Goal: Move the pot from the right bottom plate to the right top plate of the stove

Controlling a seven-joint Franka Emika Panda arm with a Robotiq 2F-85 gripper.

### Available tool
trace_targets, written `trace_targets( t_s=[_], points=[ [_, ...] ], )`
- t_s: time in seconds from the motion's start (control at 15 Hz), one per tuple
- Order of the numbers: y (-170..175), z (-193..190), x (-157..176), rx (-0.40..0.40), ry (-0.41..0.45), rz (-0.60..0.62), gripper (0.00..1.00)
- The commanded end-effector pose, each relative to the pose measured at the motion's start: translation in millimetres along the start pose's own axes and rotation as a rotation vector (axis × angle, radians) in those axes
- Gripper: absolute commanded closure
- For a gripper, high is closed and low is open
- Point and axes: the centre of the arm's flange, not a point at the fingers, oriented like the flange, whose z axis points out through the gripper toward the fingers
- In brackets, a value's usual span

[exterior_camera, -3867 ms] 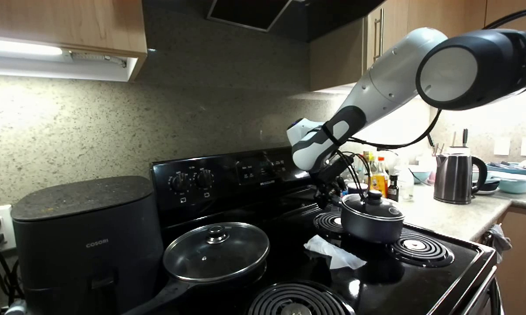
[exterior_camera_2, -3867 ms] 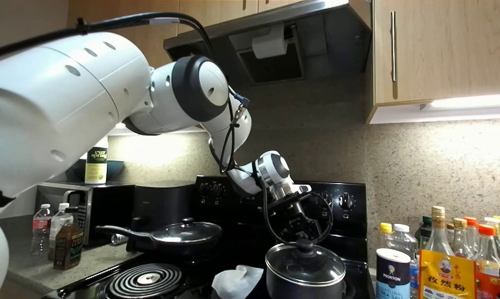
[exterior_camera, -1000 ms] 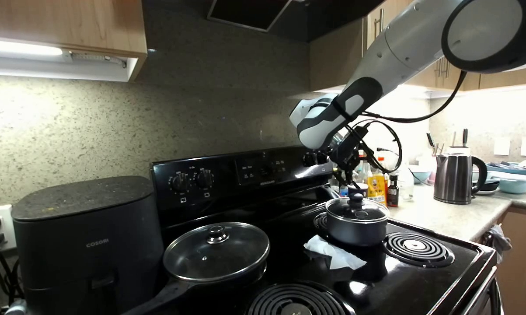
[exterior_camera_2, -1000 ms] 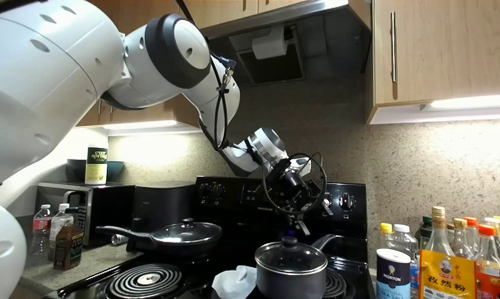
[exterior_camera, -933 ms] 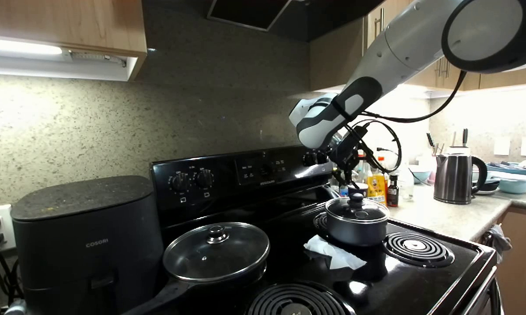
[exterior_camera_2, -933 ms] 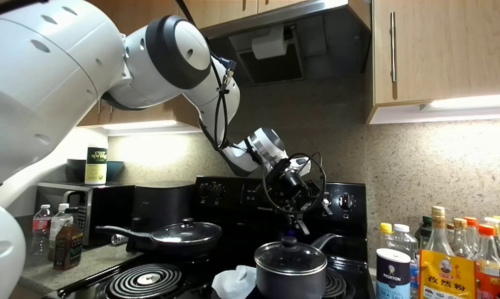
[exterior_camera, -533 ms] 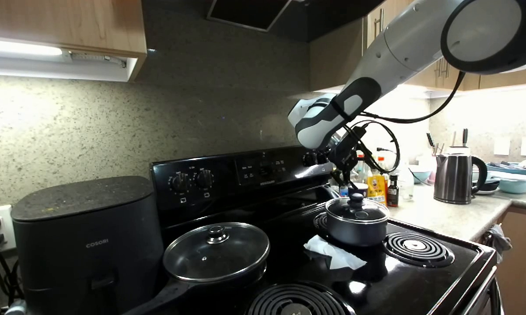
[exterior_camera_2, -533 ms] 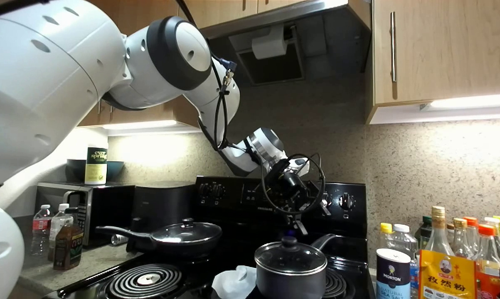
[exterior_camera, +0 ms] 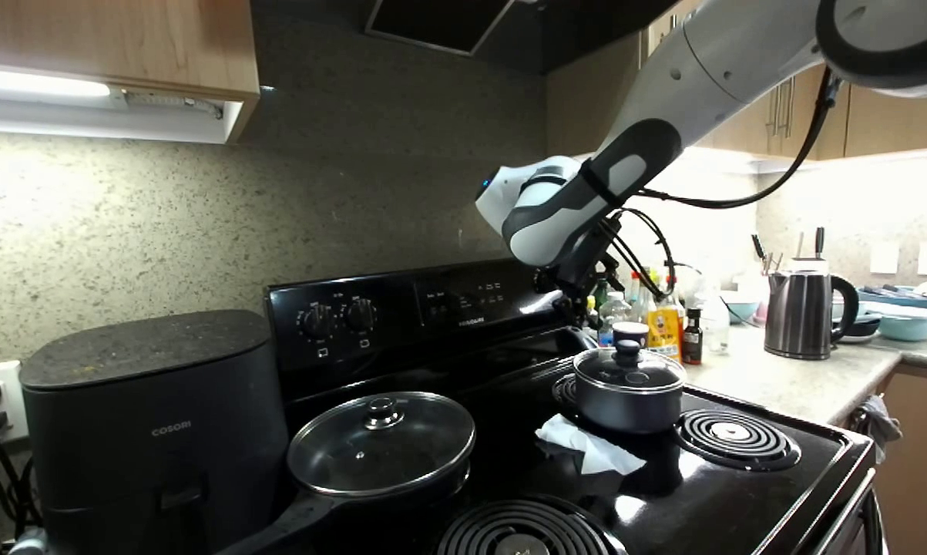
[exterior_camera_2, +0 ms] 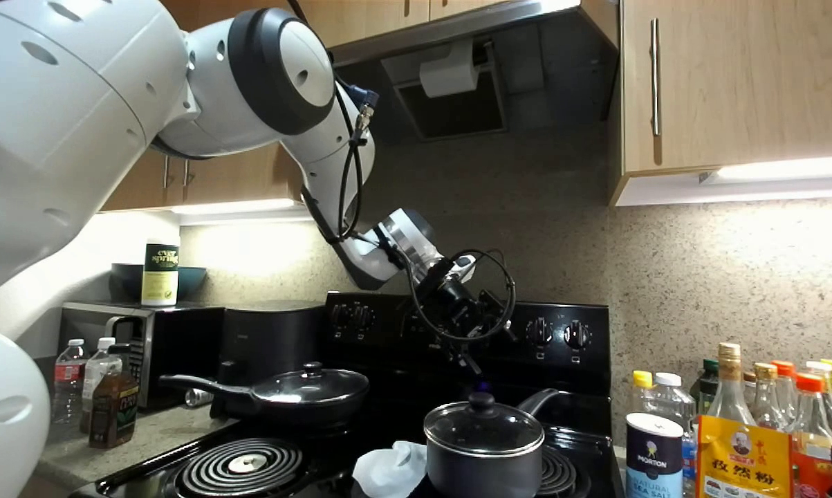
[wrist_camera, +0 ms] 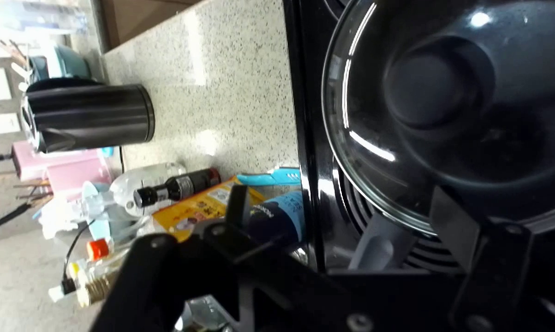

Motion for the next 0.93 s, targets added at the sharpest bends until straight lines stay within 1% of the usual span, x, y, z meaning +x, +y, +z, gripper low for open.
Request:
trace_targets(
  t_s=[0.0,0.07,0.2,0.4,0.47,0.53,0.67,0.87],
  points=[
    [-20.6,-40.6,-32.3,-0.032,0.103,-0.165,0.0],
    [-30.5,-51.3,-36.9,-0.029,0.12,-0.21,0.0],
    [-43.0,-66.1,-48.3,0.01,0.125,-0.307,0.0],
    [-47.1,-64.4,-63.8,0.085,0.091,-0.438,0.0],
    [-46.3,-58.2,-67.3,0.083,0.066,-0.467,0.0],
    [-61.3,-71.0,-48.7,0.051,0.094,-0.391,0.0],
    [-57.8,-62.7,-53.0,0.059,0.076,-0.427,0.0],
    [-55.6,-59.3,-53.9,0.061,0.069,-0.433,0.0]
  ],
)
